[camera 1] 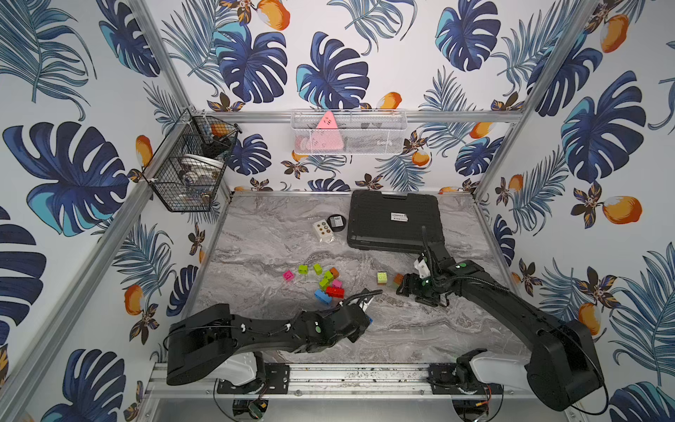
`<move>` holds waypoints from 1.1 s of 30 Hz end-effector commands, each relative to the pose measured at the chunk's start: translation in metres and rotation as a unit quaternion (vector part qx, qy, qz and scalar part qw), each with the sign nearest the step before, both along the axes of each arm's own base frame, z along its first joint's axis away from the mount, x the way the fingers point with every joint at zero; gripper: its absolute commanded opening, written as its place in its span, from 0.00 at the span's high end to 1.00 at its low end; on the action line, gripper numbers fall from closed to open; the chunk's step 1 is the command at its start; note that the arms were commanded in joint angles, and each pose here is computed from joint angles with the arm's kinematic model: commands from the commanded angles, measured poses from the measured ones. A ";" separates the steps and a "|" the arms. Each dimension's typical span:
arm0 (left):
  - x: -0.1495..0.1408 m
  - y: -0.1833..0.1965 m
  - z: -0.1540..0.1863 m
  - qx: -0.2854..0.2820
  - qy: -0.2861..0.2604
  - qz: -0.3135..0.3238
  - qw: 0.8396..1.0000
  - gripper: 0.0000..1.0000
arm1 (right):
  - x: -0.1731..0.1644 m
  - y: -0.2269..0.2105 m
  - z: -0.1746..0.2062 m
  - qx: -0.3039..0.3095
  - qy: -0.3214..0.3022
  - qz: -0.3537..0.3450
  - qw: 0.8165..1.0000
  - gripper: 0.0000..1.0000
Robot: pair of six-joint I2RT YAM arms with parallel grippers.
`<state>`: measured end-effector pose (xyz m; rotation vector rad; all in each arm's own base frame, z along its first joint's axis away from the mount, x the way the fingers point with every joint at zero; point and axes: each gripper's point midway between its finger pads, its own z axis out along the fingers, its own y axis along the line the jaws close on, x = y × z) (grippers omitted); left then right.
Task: Assemble the letter h with lego
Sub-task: Adjust the lego brick at the center of the board, then pick up the lego brick from the center of the board.
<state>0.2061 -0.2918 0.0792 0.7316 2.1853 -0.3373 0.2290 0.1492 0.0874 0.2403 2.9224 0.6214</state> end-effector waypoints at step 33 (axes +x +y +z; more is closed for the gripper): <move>0.161 0.145 -0.030 0.045 0.155 0.444 0.881 0.44 | -0.004 0.027 0.013 0.030 -0.028 0.073 0.997 0.29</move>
